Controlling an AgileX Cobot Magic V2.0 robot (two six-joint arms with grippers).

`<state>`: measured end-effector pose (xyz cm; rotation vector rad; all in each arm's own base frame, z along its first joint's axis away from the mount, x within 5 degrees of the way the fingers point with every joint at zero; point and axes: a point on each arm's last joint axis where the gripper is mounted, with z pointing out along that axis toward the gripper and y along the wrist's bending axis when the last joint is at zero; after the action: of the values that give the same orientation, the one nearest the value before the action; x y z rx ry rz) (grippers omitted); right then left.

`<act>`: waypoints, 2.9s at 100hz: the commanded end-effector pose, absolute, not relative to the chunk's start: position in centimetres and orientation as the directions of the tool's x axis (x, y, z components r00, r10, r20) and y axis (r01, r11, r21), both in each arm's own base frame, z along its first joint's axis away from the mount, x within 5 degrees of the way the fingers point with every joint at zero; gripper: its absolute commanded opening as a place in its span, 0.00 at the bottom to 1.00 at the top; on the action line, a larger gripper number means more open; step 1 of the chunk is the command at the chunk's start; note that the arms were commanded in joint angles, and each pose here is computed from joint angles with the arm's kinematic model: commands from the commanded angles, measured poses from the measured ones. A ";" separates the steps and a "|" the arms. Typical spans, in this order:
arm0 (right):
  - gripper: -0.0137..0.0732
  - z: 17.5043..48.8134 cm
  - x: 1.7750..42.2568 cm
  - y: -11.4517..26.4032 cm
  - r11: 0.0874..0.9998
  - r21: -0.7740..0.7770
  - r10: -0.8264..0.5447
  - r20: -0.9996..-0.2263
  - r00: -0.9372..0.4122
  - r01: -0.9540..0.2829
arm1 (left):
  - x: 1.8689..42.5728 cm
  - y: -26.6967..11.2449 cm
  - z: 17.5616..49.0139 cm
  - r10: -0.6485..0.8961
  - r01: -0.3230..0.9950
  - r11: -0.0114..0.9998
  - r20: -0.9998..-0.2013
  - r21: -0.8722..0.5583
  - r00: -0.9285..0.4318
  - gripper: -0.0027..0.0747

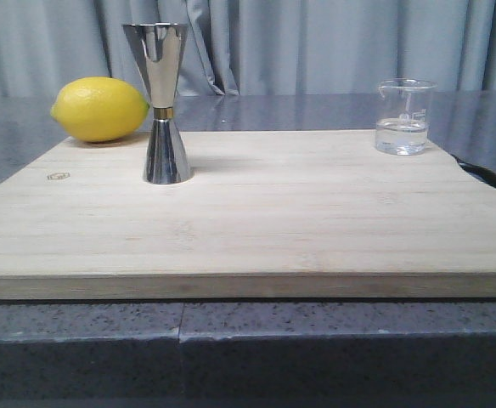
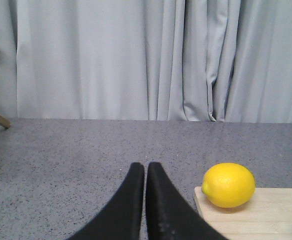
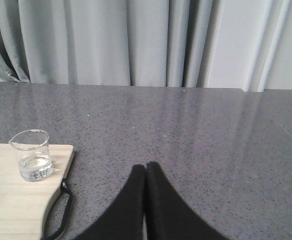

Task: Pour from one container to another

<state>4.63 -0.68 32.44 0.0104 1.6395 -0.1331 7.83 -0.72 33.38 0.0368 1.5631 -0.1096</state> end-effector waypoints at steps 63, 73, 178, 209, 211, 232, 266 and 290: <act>0.76 34.1 4.7 -0.7 0.991 -0.092 -0.094 -0.995 0.015 0.096 | 7.8 -0.7 35.2 -0.063 0.097 0.994 -0.993 -0.053 0.104 0.80; 0.76 34.1 4.7 -0.7 0.992 -0.087 -0.089 -0.996 0.015 0.093 | 7.8 -0.7 35.2 -0.066 0.098 0.994 -0.992 -0.056 0.110 0.77; 0.85 34.7 7.1 -0.7 0.996 -0.045 -0.026 -0.976 -0.218 0.082 | 15.7 -5.0 34.8 0.237 0.512 0.859 -0.880 -0.008 -0.412 0.74; 0.85 34.7 7.1 -0.7 0.996 -0.045 -0.026 -0.975 -0.220 0.082 | 20.2 -7.8 32.6 0.295 0.758 0.652 -0.912 -0.025 -0.284 0.74; 0.85 34.7 7.1 -0.7 0.996 -0.045 -0.026 -0.975 -0.220 0.082 | 20.3 -8.0 32.4 0.295 0.774 0.633 -0.913 -0.035 -0.283 0.74; 0.85 34.7 7.1 -0.7 0.996 -0.045 -0.026 -0.975 -0.220 0.082 | 22.3 -9.3 30.9 0.262 0.862 0.504 -0.940 -0.060 -0.219 0.74; 0.85 34.7 7.1 -0.7 0.996 -0.045 -0.026 -0.975 -0.220 0.082 | 24.7 -10.6 28.1 0.170 0.932 0.345 -0.969 -0.114 -0.181 0.74; 0.85 34.7 7.1 -0.7 0.996 -0.045 -0.026 -0.975 -0.220 0.082 | 25.9 -11.1 27.0 0.063 0.955 0.273 -0.989 -0.113 -0.135 0.74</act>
<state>6.84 -0.72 33.06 0.0471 1.8789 -0.0898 25.59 -10.81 24.93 1.0453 1.6306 -0.9968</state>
